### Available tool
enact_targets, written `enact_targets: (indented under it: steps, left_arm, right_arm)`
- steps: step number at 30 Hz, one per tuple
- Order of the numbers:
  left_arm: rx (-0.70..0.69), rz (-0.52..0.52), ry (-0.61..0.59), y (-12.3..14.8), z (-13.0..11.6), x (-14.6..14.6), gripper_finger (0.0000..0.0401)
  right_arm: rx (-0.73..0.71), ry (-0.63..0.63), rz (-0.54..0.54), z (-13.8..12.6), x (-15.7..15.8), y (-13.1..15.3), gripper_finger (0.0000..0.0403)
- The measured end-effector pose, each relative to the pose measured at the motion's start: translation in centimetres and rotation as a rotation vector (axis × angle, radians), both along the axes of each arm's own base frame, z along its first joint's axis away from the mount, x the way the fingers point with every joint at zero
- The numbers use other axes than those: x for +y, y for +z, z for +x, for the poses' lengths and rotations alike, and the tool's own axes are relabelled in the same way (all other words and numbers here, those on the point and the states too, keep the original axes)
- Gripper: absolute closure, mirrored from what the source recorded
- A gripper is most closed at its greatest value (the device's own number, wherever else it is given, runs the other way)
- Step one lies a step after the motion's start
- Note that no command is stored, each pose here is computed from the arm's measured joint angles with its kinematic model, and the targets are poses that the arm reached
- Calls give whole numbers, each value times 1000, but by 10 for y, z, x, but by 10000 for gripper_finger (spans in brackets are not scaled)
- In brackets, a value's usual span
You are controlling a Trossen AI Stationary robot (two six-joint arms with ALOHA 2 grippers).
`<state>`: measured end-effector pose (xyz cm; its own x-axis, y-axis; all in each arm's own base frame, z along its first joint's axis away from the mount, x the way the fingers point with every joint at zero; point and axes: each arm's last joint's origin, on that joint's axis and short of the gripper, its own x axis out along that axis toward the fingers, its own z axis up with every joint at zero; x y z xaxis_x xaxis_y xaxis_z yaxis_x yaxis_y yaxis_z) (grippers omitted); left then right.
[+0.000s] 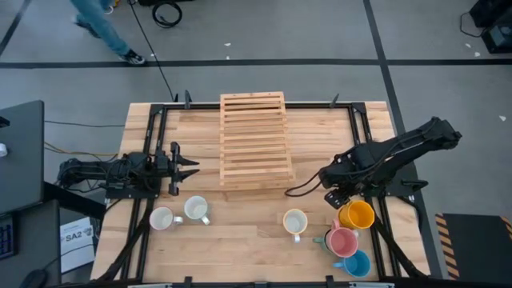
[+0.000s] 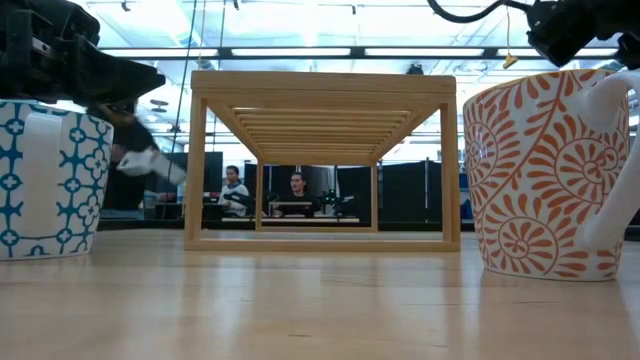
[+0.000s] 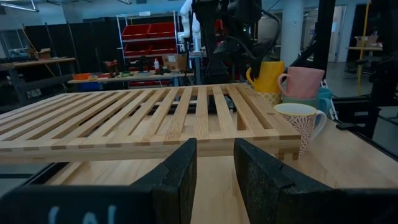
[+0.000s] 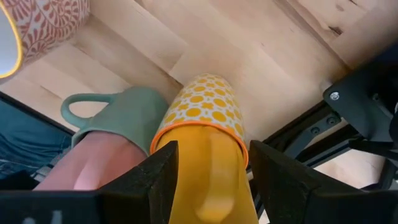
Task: Place coffee mugs
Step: Put the top yellow cup on the shelf
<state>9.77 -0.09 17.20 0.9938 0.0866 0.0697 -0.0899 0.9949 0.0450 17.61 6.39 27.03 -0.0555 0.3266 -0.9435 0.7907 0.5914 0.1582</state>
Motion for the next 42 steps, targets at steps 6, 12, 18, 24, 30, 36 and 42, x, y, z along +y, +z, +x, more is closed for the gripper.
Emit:
enact_targets:
  steps: [6, 12, 18, 24, 30, 36, 42]
  left_arm:
    - [0, 0, 0, 0, 0, 0, 287]
    - [1, 0, 0, 0, 0, 0, 287]
    - [0, 0, 0, 0, 0, 0, 287]
    - [1, 0, 0, 0, 0, 0, 287]
    - [0, 0, 0, 0, 0, 0, 287]
    - [0, 0, 0, 0, 0, 0, 287]
    - [0, 0, 0, 0, 0, 0, 287]
  right_arm:
    - [22, 10, 0, 3, 2, -4, 200]
    - [33, 10, 10, 5, 2, -5, 217]
    - [38, 11, 23, 4, 3, -5, 255]
    - [38, 11, 23, 4, 3, -5, 291]
    - [38, 9, 24, 4, 3, -5, 328]
    - [39, 10, 29, 4, 3, -5, 348]
    - [43, 8, 41, 4, 3, -5, 338]
